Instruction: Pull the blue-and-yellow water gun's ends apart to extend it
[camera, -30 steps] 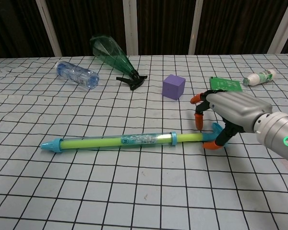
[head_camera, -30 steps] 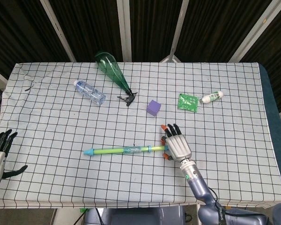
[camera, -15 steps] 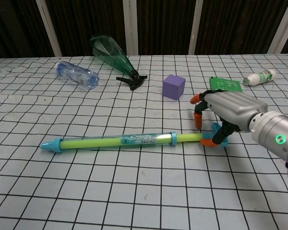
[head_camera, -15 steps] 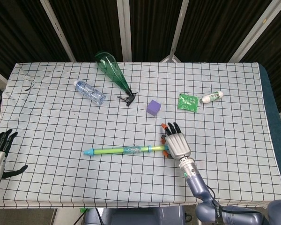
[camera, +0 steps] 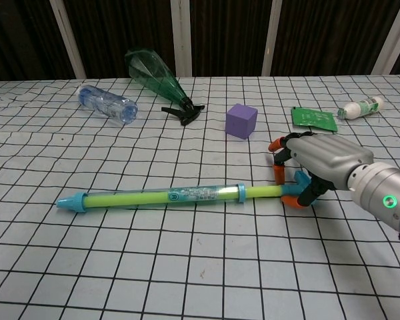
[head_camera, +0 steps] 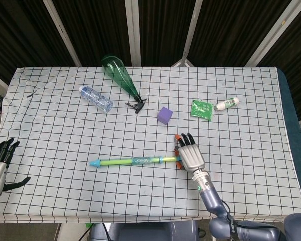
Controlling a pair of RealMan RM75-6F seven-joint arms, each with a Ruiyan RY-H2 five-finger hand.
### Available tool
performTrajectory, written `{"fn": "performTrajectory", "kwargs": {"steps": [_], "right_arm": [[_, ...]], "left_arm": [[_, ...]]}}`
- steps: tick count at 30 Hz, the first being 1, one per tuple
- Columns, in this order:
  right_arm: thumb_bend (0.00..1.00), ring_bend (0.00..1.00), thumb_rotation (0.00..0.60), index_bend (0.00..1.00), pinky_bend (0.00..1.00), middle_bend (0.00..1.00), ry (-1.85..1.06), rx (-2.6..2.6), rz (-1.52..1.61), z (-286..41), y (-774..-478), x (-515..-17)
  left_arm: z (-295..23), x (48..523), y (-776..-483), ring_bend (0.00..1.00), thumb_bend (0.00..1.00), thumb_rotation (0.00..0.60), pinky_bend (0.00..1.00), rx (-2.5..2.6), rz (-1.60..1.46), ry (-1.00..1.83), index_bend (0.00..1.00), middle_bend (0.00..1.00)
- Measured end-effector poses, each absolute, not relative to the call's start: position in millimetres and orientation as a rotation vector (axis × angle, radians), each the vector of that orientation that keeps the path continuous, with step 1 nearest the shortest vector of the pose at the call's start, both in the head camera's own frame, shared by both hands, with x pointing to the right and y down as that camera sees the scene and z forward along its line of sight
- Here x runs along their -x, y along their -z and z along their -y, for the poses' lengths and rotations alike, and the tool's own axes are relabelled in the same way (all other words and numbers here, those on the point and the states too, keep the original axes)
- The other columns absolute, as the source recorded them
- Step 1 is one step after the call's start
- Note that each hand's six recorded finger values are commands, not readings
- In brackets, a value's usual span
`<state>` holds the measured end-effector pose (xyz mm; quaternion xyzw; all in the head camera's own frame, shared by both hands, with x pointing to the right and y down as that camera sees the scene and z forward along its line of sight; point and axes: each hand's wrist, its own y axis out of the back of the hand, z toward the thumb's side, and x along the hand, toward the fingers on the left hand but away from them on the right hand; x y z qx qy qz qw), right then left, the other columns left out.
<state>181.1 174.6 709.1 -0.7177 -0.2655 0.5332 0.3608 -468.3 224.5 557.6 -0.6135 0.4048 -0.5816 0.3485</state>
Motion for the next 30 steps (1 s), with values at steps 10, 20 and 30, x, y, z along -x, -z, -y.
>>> {"fn": "performTrajectory", "kwargs": {"steps": [10, 20, 30], "right_arm": [[0.46, 0.00, 0.600, 0.63, 0.00, 0.19, -1.354, 1.849, 0.703, -172.0, -702.8, -179.6], [0.46, 0.00, 0.600, 0.64, 0.00, 0.19, -1.352, 1.826, 0.740, -161.0, -692.0, -191.7], [0.46, 0.00, 0.600, 0.64, 0.00, 0.19, -1.360, 1.801, 0.769, -155.1, -683.5, -199.5]], "left_arm": [[-224.7, 466.7, -558.2, 0.00, 0.15, 0.600, 0.00, 1.592, -1.040, 1.503, 0.03, 0.00], [-206.1, 450.8, -564.3, 0.00, 0.15, 0.600, 0.00, 1.613, -0.998, 1.499, 0.06, 0.00], [-156.1, 399.0, -597.4, 0.00, 0.25, 0.600, 0.00, 1.668, -0.853, 1.507, 0.22, 0.03]]}}
